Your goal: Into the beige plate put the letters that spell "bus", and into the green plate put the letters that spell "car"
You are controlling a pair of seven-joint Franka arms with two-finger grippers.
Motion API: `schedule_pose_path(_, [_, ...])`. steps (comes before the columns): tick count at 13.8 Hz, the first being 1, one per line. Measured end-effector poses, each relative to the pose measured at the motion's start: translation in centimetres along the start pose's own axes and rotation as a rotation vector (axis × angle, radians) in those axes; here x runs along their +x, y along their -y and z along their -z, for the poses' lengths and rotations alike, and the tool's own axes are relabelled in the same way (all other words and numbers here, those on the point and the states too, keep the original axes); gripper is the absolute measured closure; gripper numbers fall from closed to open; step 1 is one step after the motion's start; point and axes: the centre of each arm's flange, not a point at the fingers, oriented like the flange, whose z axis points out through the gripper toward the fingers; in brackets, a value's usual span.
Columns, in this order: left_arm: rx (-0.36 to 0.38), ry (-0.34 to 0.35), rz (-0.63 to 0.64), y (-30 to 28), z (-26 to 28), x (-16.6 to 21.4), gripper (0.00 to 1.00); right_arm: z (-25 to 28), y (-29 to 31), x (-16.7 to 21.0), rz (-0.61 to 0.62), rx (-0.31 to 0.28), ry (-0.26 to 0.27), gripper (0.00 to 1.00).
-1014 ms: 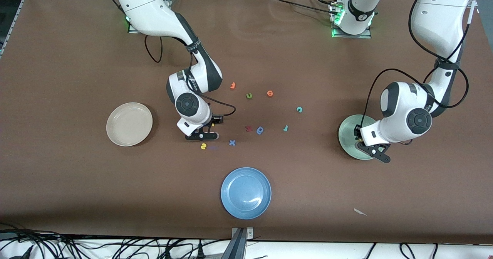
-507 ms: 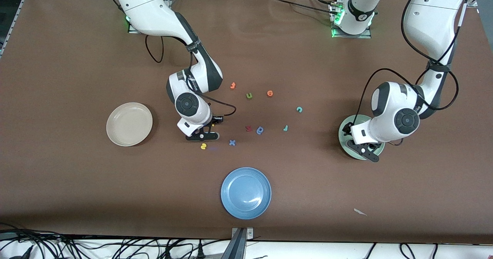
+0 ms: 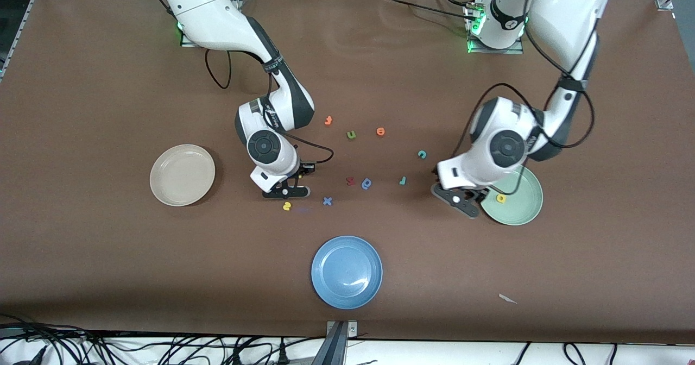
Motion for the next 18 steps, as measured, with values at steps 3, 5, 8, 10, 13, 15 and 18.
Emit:
schedule_pose_path(3, [0.000, 0.020, 0.125, -5.5, -1.8, 0.4, 0.00, 1.6, -2.6, 1.6, 0.043, -0.014, 0.056, 0.74])
schedule_pose_path(5, [-0.003, 0.004, 0.166, -7.1, -3.6, 0.8, 0.03, 4.4, -7.7, 3.8, 0.062, -0.025, 0.072, 0.74])
schedule_pose_path(8, [-0.010, -0.025, 0.180, -8.6, -5.6, 1.6, 0.19, 7.5, -16.5, 4.8, 0.105, -0.052, 0.061, 0.74])
schedule_pose_path(10, [-0.014, -0.034, 0.183, -9.1, -6.2, 2.3, 0.33, 7.7, -21.8, 3.5, 0.142, -0.061, 0.028, 0.74])
schedule_pose_path(13, [-0.018, -0.051, 0.180, -9.6, -7.1, 2.7, 0.36, 6.0, -28.4, -0.2, 0.180, -0.074, -0.015, 0.74])
schedule_pose_path(15, [-0.018, -0.044, 0.181, -9.6, -7.7, 2.6, 0.36, 4.6, -30.8, -2.2, 0.180, -0.085, -0.043, 0.74])
schedule_pose_path(18, [-0.017, -0.033, 0.184, -9.4, -8.4, 2.4, 0.38, 3.9, -31.6, -3.0, 0.196, -0.095, -0.059, 0.48])
